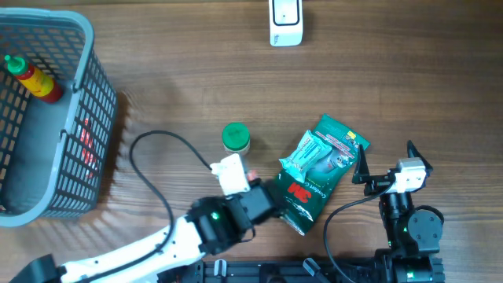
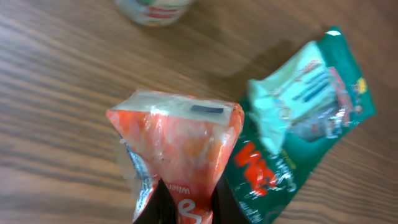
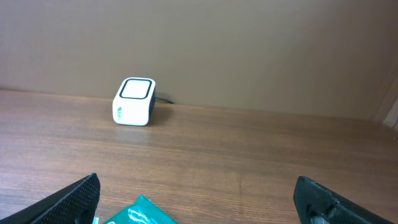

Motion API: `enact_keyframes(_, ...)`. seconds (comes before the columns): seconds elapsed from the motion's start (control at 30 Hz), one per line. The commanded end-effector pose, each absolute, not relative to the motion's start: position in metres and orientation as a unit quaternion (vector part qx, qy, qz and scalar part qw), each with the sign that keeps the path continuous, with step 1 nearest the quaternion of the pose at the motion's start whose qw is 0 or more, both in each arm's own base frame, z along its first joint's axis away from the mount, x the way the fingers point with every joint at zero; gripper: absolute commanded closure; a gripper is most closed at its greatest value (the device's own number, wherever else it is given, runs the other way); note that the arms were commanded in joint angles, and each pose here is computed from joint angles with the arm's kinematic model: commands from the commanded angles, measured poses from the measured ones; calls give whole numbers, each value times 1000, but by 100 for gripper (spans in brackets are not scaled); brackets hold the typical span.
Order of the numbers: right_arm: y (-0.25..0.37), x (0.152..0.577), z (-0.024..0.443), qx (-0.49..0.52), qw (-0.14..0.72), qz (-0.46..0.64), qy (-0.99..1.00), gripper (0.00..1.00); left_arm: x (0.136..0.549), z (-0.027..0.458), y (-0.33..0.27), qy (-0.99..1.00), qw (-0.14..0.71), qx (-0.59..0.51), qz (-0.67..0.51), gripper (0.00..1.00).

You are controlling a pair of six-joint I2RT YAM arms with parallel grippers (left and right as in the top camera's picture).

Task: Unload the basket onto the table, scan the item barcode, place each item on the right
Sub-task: 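Carry the red tissue box and place it beside the jar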

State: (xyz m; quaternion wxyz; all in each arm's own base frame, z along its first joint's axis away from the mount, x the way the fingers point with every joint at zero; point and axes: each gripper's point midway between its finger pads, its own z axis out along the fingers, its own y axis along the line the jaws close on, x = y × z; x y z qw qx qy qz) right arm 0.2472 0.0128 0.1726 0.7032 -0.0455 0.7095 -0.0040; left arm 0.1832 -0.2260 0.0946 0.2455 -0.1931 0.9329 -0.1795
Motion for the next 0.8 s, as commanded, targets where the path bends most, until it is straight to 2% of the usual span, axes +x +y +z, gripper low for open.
enact_keyframes(0.0,14,247,174,-51,706,-4,706,0,199,88,-229,918,295,-208,-167,96)
enact_keyframes(0.13,14,247,174,-51,706,-4,706,0,205,89,-245,909,299,-213,-196,90)
enact_keyframes(0.2,14,247,175,-51,706,-4,706,0,208,94,-252,904,301,-216,-214,91)
enact_keyframes(0.23,14,247,175,-51,706,-4,706,0,209,96,-254,902,302,-217,-219,96)
enact_keyframes(0.77,14,247,174,-51,706,-4,706,0,204,68,-241,920,294,-205,-157,96)
